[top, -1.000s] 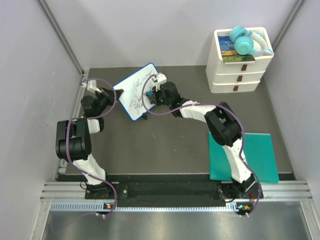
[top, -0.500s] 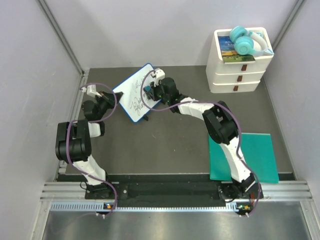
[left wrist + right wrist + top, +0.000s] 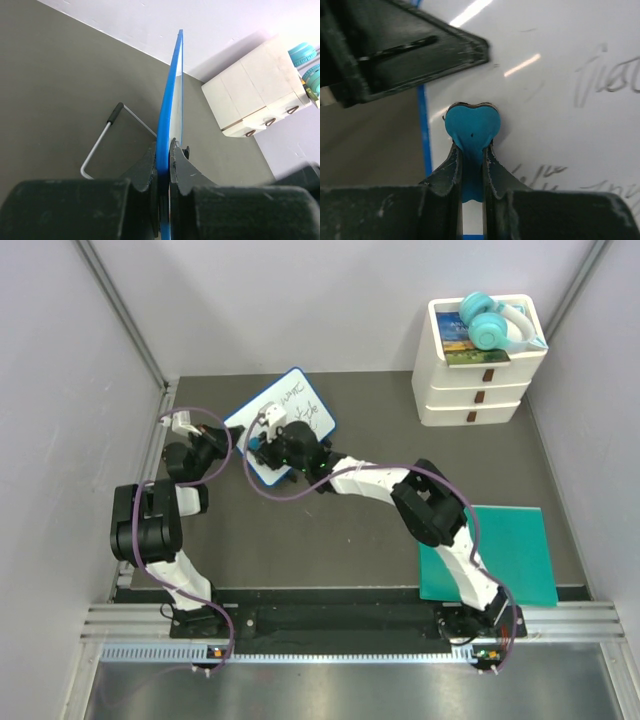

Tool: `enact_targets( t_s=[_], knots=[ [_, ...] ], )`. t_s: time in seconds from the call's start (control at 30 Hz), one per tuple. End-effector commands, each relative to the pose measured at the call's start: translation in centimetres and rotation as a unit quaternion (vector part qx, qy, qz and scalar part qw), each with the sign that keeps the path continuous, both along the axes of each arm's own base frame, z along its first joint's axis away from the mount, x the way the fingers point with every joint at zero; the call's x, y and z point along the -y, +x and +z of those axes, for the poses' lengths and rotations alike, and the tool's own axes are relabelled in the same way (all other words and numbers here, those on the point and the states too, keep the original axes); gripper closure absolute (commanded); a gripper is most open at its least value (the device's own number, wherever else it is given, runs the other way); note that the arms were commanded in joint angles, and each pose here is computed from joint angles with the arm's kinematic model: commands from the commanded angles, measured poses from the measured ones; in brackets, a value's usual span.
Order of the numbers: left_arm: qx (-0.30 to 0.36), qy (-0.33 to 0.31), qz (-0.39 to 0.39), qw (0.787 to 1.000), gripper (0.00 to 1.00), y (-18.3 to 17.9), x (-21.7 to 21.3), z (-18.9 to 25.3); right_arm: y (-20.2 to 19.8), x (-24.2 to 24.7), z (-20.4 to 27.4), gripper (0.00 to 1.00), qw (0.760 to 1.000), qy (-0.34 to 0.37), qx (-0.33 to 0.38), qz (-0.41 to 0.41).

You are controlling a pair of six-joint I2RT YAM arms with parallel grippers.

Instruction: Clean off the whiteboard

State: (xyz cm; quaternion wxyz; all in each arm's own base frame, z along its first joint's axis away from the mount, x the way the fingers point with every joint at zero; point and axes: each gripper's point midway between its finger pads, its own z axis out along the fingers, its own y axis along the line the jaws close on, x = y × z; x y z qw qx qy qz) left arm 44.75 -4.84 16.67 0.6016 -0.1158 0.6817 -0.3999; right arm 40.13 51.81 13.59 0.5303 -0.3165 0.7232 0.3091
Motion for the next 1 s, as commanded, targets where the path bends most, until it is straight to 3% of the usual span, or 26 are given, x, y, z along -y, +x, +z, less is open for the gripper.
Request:
enact_targets(
  t_s=[0.0, 0.2, 0.53, 0.77, 0.97],
  knots=[
    [-0.019, 0.082, -0.002, 0.996, 1.00, -0.5, -0.3, -3.8, -6.6, -3.4, -2.9, 1.00, 0.995, -0.043, -0.050, 0.072],
    [-0.020, 0.082, -0.002, 0.996, 1.00, -0.6, -0.3, -3.8, -3.5, 1.1, -5.1, 1.00, 0.994, -0.068, -0.071, -0.052],
    [-0.021, 0.077, -0.005, 0.997, 1.00, -0.6, -0.2, -3.9, 4.5, 10.8, -6.8, 1.00, 0.966, -0.016, -0.151, -0.209],
    [-0.022, 0.075, -0.009, 0.997, 1.00, -0.7, -0.1, -3.9, 4.0, 8.6, -6.0, 1.00, 0.972, 0.000, -0.169, -0.163],
    [-0.020, 0.069, -0.015, 0.997, 1.00, -0.9, 0.2, -3.9, -1.1, 3.8, -6.0, 1.00, 0.985, -0.009, -0.150, -0.085]
  ],
)
